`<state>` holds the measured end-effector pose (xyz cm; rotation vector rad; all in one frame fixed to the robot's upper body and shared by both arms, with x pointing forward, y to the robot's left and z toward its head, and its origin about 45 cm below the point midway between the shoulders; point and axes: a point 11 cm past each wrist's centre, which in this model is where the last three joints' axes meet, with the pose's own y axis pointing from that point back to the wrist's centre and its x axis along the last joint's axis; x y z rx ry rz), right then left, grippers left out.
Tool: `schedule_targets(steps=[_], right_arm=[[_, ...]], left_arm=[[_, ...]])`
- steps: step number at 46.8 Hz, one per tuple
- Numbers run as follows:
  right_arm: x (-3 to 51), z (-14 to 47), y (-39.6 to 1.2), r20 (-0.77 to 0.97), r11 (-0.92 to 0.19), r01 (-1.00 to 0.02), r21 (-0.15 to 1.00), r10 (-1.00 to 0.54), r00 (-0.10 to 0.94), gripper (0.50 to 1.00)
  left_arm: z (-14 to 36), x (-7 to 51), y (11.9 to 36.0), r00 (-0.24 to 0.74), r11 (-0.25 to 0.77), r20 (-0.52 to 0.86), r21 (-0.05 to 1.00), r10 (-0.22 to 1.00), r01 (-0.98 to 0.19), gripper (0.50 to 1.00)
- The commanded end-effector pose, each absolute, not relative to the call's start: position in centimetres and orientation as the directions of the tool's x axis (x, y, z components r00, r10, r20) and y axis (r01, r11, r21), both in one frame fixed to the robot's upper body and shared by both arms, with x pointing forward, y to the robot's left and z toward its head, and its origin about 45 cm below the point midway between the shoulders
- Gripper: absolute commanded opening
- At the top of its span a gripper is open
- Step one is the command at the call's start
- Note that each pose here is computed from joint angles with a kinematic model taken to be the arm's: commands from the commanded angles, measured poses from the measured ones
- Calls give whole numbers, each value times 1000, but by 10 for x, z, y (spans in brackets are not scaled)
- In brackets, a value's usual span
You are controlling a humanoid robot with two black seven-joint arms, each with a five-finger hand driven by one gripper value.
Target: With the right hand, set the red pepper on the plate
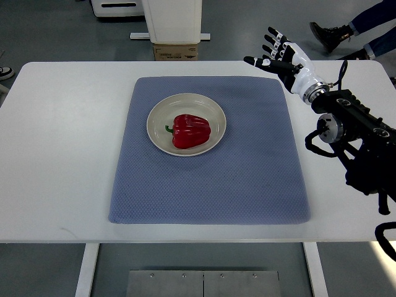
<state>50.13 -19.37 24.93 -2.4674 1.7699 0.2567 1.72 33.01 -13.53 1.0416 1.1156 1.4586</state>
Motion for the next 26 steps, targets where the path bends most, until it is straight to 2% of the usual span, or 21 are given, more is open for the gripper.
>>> schedule_targets(steps=[1, 12, 26], right_arm=[[501, 251, -187, -274, -311, -950, 6, -914, 298, 1000], [498, 242, -188, -442, -240, -971, -4, -870, 217, 1000], [491, 223, -194, -456, -218, -976, 22, -870, 185, 1000]], left_arm=[[-135, 17, 330, -146, -92, 63, 976, 987, -198, 1000], [-135, 17, 330, -146, -92, 63, 976, 987, -198, 1000], [-135, 17, 330, -146, -92, 63, 976, 987, -198, 1000]])
